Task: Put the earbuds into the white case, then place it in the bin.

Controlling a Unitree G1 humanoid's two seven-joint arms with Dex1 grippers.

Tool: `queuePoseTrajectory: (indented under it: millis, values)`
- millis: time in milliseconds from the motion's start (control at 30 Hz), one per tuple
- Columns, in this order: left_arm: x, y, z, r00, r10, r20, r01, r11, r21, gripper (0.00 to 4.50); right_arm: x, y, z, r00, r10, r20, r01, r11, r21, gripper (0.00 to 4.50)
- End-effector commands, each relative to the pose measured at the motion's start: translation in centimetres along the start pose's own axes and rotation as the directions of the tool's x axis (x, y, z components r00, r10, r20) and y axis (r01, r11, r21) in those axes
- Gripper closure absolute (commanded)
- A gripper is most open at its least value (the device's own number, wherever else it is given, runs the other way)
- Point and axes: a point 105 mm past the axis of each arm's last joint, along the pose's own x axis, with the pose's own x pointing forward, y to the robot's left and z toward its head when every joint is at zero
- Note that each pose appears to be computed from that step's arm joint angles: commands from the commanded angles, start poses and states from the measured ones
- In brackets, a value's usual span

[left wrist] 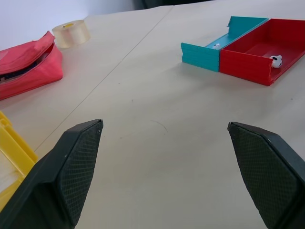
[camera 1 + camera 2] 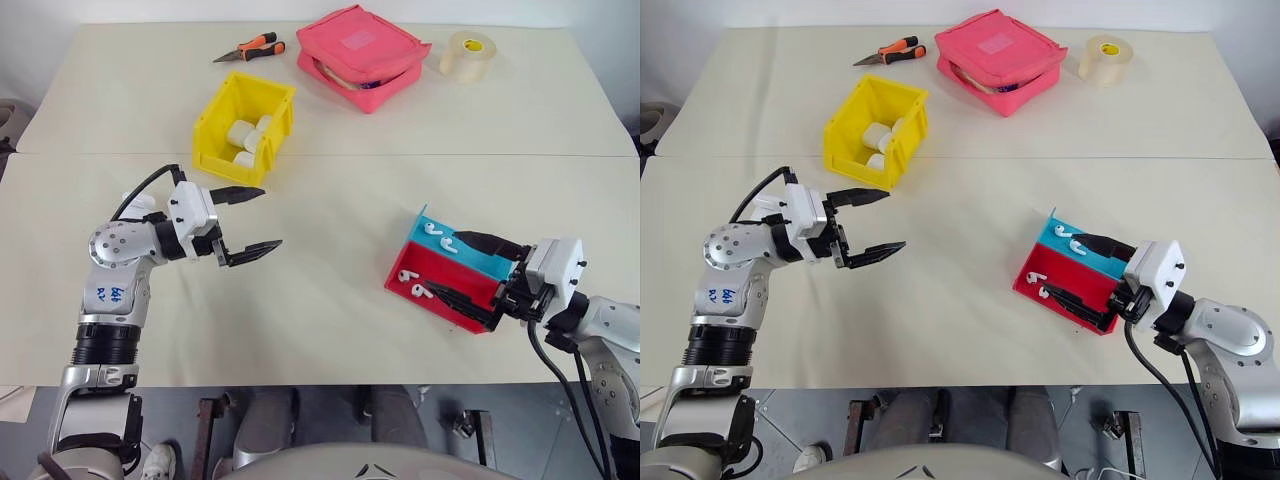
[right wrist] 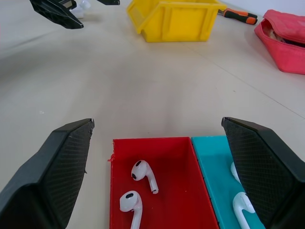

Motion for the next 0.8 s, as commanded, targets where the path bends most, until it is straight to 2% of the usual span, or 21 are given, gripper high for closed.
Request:
queuePoseTrajectory:
  millis: [33, 300, 433, 533, 600, 800]
  values:
    - [-0.4, 0.3, 0.9, 1.0, 0.024, 0.02, -0.025, 0.999, 0.042, 0.03, -0.1, 0.0, 0.9, 1.0, 0.007, 0.028, -0.006, 0.999, -0.041, 0.0]
    - [-1.4, 0.1, 0.8, 0.998, 0.064, 0.021, -0.064, 0.998, 0.012, 0.03, 0.1, 0.4, 1.0, 0.997, 0.05, 0.051, -0.046, 0.997, -0.064, 0.0]
    - [-4.0, 1.4, -0.2, 0.963, 0.27, -0.026, -0.271, 0.962, -0.045, 0.03, 1.0, 0.6, 1.4, 0.992, 0.082, 0.097, -0.074, 0.993, -0.088, 0.0]
    - [-5.9, 1.8, -0.9, 0.899, 0.435, -0.045, -0.437, 0.895, -0.086, 0.03, 1.9, 0.9, 1.9, 0.985, 0.104, 0.134, -0.093, 0.992, -0.091, 0.0]
    - [-8.7, 1.2, -2.1, 0.802, 0.588, -0.108, -0.597, 0.798, -0.087, 0.03, 3.4, 1.6, 3.3, 0.966, 0.135, 0.22, -0.113, 0.988, -0.109, 0.0]
    - [-14.1, -0.2, -3.0, 0.583, 0.773, -0.25, -0.807, 0.588, -0.061, 0.03, 4.9, 2.4, 5.6, 0.923, 0.168, 0.347, -0.12, 0.981, -0.155, 0.0]
